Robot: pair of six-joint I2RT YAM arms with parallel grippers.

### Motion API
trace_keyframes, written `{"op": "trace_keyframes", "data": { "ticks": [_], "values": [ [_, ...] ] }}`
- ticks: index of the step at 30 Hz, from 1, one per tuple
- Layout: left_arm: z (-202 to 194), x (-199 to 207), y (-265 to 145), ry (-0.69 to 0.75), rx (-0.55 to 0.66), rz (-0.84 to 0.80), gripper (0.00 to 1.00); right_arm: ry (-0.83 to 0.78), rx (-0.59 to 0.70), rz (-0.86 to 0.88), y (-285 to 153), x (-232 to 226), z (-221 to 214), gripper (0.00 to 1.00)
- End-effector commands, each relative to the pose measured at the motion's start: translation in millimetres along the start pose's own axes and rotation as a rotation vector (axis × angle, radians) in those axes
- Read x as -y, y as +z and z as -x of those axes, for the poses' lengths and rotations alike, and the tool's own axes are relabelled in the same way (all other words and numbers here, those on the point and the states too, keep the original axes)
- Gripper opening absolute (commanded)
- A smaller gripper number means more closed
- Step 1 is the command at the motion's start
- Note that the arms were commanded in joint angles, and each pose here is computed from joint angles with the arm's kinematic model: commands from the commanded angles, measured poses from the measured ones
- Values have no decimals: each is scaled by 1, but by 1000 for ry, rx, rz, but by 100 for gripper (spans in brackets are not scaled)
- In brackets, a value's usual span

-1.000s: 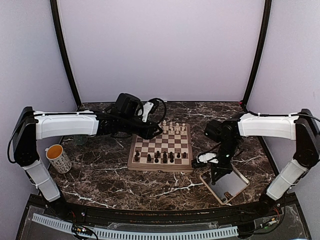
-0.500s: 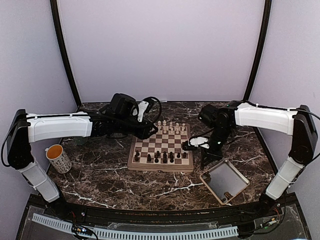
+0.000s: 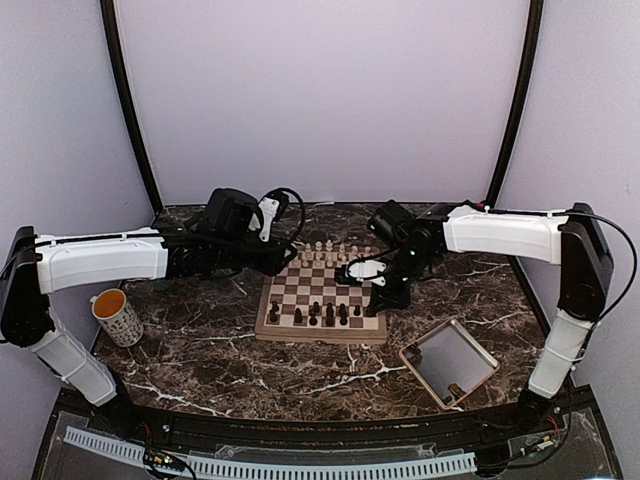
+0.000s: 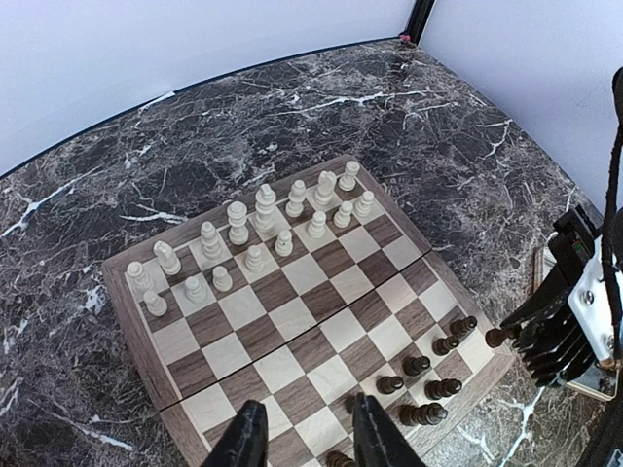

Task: Set up the chess pieces on the board
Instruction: Place the rook at a8.

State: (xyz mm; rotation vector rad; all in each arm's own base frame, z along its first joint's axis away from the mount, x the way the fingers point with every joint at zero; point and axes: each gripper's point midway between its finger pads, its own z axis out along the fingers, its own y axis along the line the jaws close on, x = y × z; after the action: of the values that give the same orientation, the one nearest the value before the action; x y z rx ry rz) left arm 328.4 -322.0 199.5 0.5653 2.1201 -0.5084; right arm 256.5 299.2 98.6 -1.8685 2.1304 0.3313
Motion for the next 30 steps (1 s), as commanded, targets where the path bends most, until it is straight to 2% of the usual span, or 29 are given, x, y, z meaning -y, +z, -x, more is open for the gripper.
{"op": "trace_keyframes", "data": {
  "ticks": [1,8,20,30],
  "values": [
    [1,-10,-11,-16,14,36,33,-30,-6,-42,12,1,5,5],
    [1,-10,-11,-11,11,38,33,-43,-27,-60,24,3,3,5],
    [-3,-11,-9,-12,1,38,33,-77,-74,34,38,-18,-8,6],
    [-3,-9,-8,-15,-2,31,33,-78,-100,39,41,-21,-15,7]
  ]
}}
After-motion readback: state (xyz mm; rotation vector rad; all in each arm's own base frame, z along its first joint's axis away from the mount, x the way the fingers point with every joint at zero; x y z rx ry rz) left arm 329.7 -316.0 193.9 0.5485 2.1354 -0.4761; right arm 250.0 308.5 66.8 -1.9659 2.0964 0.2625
